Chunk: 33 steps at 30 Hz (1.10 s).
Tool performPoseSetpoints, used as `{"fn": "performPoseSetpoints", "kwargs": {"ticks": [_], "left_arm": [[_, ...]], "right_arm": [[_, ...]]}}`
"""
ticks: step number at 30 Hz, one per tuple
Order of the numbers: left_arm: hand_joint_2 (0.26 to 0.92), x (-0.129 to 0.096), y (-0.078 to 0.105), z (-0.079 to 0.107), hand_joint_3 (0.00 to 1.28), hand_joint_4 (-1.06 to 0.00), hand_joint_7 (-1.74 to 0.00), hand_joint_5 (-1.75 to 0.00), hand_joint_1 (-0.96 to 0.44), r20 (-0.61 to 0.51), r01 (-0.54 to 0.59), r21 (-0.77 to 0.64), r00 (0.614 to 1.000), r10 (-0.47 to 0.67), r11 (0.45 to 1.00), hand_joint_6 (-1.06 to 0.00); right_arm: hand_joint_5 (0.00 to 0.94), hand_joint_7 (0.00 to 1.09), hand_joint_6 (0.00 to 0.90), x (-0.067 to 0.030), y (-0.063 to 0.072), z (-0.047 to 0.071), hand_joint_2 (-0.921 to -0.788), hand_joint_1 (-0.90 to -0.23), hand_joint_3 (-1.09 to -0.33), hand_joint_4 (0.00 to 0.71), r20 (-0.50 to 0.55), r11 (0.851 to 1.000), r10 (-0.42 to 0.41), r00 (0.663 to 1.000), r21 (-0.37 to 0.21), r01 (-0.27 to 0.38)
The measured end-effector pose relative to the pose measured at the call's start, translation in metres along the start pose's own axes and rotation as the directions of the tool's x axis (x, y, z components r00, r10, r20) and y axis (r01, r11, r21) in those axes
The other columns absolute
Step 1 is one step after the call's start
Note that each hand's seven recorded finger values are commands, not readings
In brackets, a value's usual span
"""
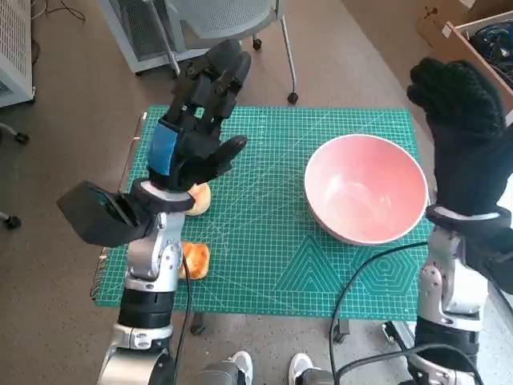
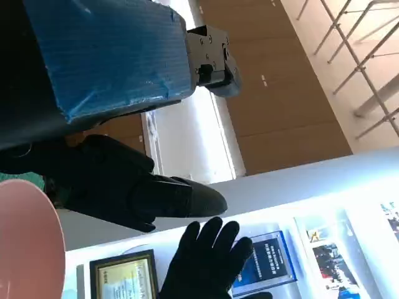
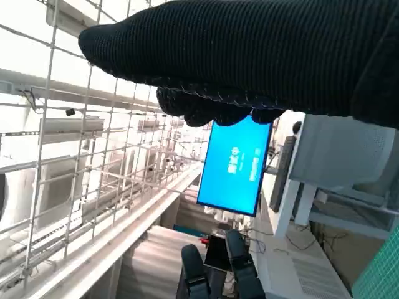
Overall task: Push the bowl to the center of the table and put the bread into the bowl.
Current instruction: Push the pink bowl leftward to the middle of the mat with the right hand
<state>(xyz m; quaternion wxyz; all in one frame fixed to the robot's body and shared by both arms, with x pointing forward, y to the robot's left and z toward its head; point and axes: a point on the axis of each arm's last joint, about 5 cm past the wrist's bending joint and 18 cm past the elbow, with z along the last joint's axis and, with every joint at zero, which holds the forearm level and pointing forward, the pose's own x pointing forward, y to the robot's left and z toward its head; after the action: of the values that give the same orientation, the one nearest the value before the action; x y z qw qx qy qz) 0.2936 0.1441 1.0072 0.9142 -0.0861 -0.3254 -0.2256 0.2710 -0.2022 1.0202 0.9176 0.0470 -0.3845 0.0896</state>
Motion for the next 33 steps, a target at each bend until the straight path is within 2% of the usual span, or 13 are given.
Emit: {"fn": "performPoseSetpoints", "kwargs": {"ticks": [6, 10, 15, 18, 22, 27, 32, 33], "left_arm": [[0.921, 0.0, -0.001, -0.002, 0.24, -0.02, -0.62, -0.21, -0.52, 0.003, -0.001, -0.01, 1.0, 0.001, 1.0, 0.0], [0.921, 0.0, -0.002, -0.002, 0.24, -0.02, -0.61, -0.21, -0.52, 0.007, -0.001, -0.016, 1.0, 0.001, 1.0, 0.0], [0.921, 0.0, -0.001, -0.001, 0.24, -0.02, -0.6, -0.21, -0.51, 0.013, -0.006, -0.024, 1.0, 0.006, 1.0, 0.0], [0.921, -0.001, 0.0, -0.001, 0.24, -0.02, -0.6, -0.21, -0.51, 0.018, -0.01, -0.024, 1.0, 0.01, 1.0, 0.0], [0.921, 0.0, 0.0, 0.0, 0.25, -0.02, -0.6, -0.2, -0.51, 0.02, -0.009, -0.024, 1.0, 0.01, 1.0, 0.0], [0.921, 0.0, 0.0, 0.0, 0.25, -0.02, -0.61, -0.2, -0.52, 0.02, -0.01, -0.024, 1.0, 0.011, 1.0, 0.0], [0.921, -0.001, 0.0, 0.0, 0.25, -0.02, -0.61, -0.2, -0.51, 0.019, -0.016, -0.022, 1.0, 0.016, 1.0, 0.0], [0.921, 0.0, 0.0, 0.0, 0.25, -0.02, -0.61, -0.2, -0.51, 0.02, -0.017, -0.022, 1.0, 0.017, 1.0, 0.0]], "right_arm": [[0.0, 0.43, 0.164, -0.0084, -0.015, 0.0, -0.921, -0.609, -0.562, 0.294, -0.018, 0.999, -0.027, 0.999, -0.028, 0.027], [0.0, 0.41, 0.166, -0.0171, -0.035, -0.002, -0.921, -0.599, -0.592, 0.281, -0.027, 0.994, -0.082, 0.996, -0.068, 0.08], [0.0, 0.39, 0.169, -0.0308, -0.058, -0.01, -0.921, -0.605, -0.609, 0.274, -0.064, 0.978, -0.176, 0.982, -0.122, 0.168], [0.0, 0.38, 0.172, -0.0362, -0.066, -0.018, -0.921, -0.607, -0.615, 0.271, -0.086, 0.962, -0.242, 0.966, -0.149, 0.228], [0.0, 0.37, 0.175, -0.0423, -0.073, -0.029, -0.921, -0.583, -0.633, 0.268, -0.127, 0.938, -0.329, 0.936, -0.161, 0.308], [0.0, 0.35, 0.174, -0.0469, -0.076, -0.045, -0.921, -0.568, -0.645, 0.265, -0.208, 0.915, -0.397, 0.894, -0.17, 0.367], [0.0, 0.35, 0.185, -0.051, -0.073, -0.059, -0.921, -0.592, -0.657, 0.249, -0.291, 0.907, -0.421, 0.859, -0.167, 0.387], [0.0, 0.34, 0.185, -0.0519, -0.072, -0.061, -0.921, -0.574, -0.664, 0.246, -0.308, 0.906, -0.423, 0.852, -0.163, 0.391]]}}
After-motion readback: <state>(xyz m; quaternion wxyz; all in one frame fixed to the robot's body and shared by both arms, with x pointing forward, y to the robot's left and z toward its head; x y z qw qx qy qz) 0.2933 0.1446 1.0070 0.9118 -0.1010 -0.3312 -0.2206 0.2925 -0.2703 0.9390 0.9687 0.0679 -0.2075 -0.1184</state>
